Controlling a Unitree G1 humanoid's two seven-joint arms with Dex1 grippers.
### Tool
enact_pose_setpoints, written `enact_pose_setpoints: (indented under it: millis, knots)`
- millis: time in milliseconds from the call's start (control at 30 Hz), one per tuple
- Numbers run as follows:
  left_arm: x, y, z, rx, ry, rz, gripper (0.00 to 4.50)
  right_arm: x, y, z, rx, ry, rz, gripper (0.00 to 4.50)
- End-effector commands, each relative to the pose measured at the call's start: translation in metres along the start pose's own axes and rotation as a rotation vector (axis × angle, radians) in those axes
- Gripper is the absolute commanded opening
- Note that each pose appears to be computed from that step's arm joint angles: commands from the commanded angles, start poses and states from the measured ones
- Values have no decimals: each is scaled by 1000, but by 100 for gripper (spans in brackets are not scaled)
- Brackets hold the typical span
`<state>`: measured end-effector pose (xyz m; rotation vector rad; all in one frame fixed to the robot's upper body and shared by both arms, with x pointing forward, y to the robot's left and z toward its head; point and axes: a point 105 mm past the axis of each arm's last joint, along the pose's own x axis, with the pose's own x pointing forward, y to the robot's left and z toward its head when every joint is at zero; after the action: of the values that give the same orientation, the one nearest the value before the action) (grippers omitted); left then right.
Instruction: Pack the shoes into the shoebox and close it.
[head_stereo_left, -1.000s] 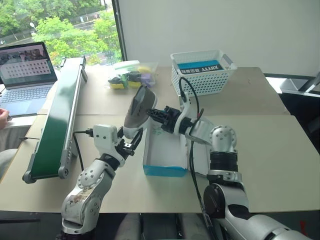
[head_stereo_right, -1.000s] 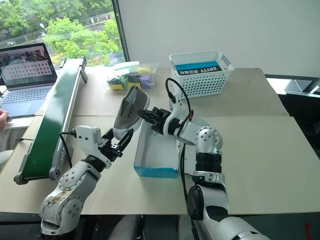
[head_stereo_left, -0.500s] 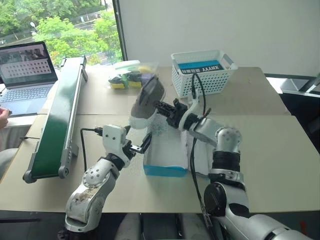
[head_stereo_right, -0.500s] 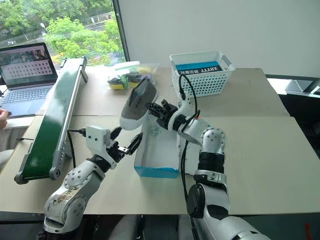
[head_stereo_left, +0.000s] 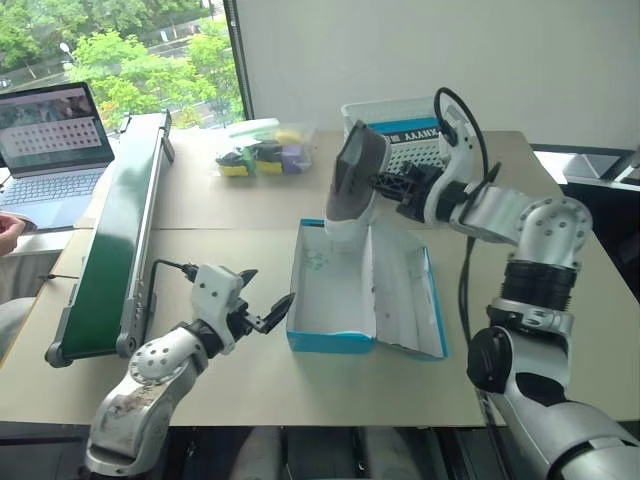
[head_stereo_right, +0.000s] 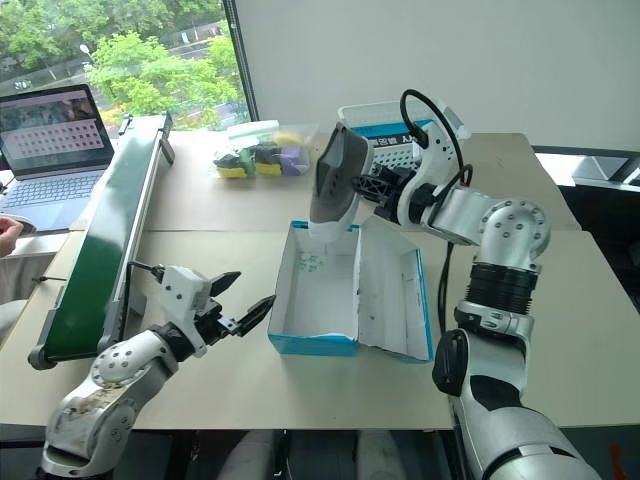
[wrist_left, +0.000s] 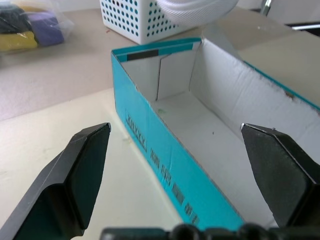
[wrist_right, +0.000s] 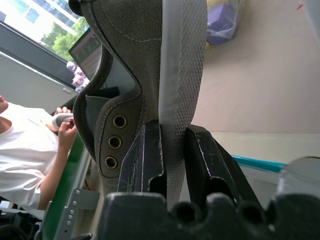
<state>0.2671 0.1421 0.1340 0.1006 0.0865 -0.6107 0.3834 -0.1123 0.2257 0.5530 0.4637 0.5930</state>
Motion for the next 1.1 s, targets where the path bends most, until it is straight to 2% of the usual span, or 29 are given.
enact_pose_setpoints:
  millis: [33, 167, 333, 567, 867, 933, 1000, 1100]
  knots:
    - [-14, 14, 13, 49, -23, -6, 447, -8, 21, -12, -41, 70, 40, 22]
    - [-15, 18, 12, 57, -14, -2, 447, -1, 21, -37, -39, 113, 5, 22]
    - [-9, 14, 13, 57, -19, -14, 447, 4, -7, -69, -43, 183, -192, 22]
    - [-10, 14, 15, 55, -27, 4, 447, -1, -20, -72, -176, 231, -318, 22]
    - [-11, 13, 12, 47, -26, 27, 447, 7, -14, -74, -202, 257, -309, 22]
    - [-12, 12, 12, 47, -25, 29, 450, 8, -14, -74, -195, 253, -313, 119]
    - [-12, 12, 11, 46, -24, 33, 450, 8, -13, -73, -187, 247, -314, 172]
    - [-13, 13, 11, 47, -21, 38, 450, 11, -10, -70, -184, 238, -306, 284]
